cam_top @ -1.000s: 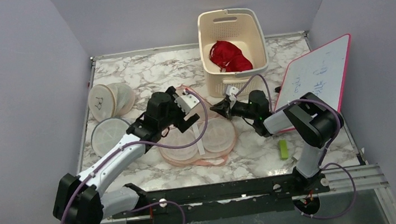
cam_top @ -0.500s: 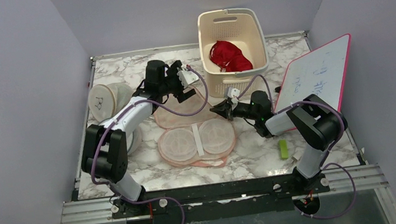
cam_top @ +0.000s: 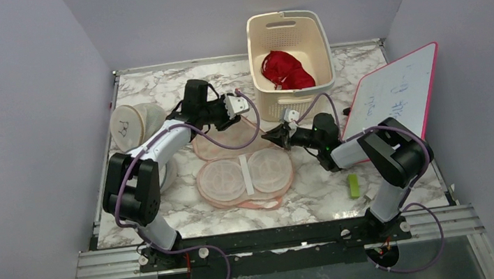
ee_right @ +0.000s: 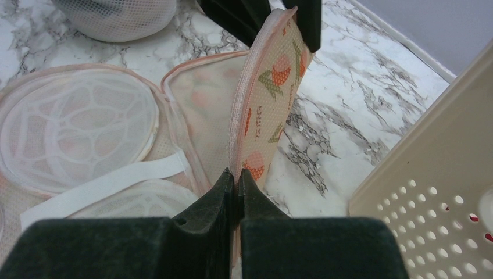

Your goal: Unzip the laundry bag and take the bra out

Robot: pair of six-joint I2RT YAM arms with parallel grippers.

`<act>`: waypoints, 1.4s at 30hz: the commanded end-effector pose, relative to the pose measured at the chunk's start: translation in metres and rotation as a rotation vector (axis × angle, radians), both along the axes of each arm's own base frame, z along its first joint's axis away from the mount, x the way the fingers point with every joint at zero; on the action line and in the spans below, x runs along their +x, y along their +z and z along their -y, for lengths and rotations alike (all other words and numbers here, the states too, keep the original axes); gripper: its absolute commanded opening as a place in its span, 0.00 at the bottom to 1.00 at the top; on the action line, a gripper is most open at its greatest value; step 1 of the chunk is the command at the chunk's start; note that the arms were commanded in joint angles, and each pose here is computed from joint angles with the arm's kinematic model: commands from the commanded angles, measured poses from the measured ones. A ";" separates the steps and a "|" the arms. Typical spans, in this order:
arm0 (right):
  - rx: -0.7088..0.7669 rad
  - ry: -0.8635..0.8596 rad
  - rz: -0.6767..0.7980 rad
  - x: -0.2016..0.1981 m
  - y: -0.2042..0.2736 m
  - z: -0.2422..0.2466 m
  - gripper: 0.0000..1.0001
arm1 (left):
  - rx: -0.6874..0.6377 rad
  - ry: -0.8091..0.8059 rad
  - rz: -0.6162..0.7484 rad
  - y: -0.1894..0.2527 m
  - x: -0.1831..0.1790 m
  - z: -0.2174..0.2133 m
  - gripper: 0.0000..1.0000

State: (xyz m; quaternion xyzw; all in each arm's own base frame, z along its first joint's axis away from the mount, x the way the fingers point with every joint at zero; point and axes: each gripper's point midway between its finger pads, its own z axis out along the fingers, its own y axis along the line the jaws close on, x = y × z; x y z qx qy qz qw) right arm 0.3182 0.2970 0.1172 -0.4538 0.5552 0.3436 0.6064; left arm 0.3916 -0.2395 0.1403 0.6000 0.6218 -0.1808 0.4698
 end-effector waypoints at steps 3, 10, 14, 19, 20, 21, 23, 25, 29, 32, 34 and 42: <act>0.044 -0.100 -0.012 0.011 0.012 0.008 0.24 | -0.066 -0.023 -0.052 0.029 -0.033 0.006 0.07; 0.118 -0.290 -0.224 0.012 0.044 0.032 0.96 | 0.015 0.067 -0.094 0.031 -0.090 0.039 0.00; 0.118 -0.527 -0.415 0.013 0.059 0.066 1.00 | 0.036 0.250 -0.205 0.021 -0.105 0.038 0.00; 0.057 -0.985 -0.575 0.012 0.069 0.143 1.00 | 0.009 0.496 -0.277 0.014 -0.113 0.017 0.00; 0.053 -1.001 -0.562 0.008 0.076 0.149 1.00 | -0.005 0.520 -0.284 0.013 -0.117 0.016 0.00; 0.056 -1.007 -0.539 0.004 0.085 0.154 1.00 | -0.015 0.537 -0.291 0.012 -0.121 0.015 0.00; 0.068 -0.985 -0.484 -0.002 0.102 0.158 1.00 | -0.023 0.584 -0.291 0.010 -0.123 0.011 0.00; 0.080 -0.949 -0.442 -0.008 0.119 0.158 1.00 | -0.037 0.628 -0.294 0.012 -0.120 0.009 0.00; 0.092 -0.856 -0.418 -0.015 0.138 0.146 1.00 | -0.097 0.663 -0.287 0.027 -0.116 0.012 0.00; 0.087 -0.830 -0.414 -0.015 0.145 0.141 1.00 | -0.132 0.699 -0.313 0.037 -0.118 0.014 0.00; 0.086 -0.830 -0.412 -0.014 0.148 0.141 1.00 | -0.145 0.819 -0.367 0.035 -0.121 0.007 0.00; 0.072 -0.802 -0.417 -0.012 0.145 0.135 1.00 | -0.055 0.908 -0.452 0.011 -0.167 0.031 0.00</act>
